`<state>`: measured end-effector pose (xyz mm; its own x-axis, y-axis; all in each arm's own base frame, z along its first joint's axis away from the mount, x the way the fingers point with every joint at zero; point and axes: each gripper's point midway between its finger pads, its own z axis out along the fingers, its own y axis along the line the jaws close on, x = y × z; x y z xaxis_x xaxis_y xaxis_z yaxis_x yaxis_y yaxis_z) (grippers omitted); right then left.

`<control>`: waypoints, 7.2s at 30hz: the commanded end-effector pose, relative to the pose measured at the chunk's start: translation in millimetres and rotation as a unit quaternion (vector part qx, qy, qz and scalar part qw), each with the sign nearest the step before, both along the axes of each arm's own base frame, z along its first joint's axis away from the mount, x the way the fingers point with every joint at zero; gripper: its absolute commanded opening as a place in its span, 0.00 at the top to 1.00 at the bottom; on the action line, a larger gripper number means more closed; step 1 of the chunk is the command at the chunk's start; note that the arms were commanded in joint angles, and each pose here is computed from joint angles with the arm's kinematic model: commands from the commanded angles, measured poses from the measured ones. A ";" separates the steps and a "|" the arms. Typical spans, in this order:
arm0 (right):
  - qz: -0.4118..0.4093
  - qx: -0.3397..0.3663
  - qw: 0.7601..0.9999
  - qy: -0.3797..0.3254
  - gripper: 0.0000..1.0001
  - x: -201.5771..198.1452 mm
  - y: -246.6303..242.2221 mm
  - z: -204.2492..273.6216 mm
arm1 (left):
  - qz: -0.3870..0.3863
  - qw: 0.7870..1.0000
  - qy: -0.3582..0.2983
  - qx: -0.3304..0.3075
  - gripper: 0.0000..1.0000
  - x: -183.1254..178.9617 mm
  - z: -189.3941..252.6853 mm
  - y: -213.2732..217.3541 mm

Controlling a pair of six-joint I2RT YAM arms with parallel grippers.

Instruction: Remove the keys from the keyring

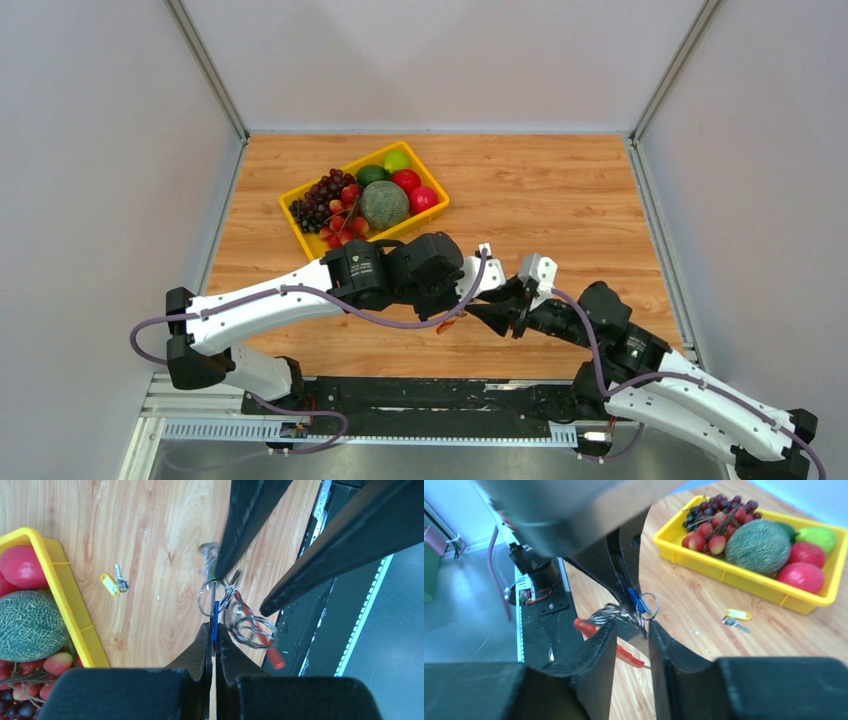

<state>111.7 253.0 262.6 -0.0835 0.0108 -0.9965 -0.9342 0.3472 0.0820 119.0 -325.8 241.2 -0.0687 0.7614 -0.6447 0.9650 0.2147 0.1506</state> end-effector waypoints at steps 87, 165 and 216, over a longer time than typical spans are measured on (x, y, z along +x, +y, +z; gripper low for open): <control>-0.180 0.136 0.951 0.209 0.48 28.8 -38.2 -35.1 | 0.204 0.961 0.179 -0.053 1.00 33.0 7.4 -55.6; -0.073 0.097 0.992 0.019 0.54 3.0 -35.4 -13.8 | 0.156 0.954 0.252 -0.052 1.00 3.0 18.6 -39.8; -0.080 0.124 0.983 -0.112 1.00 13.8 -33.1 0.2 | 0.137 0.945 0.285 -0.080 1.00 -11.5 27.3 -42.2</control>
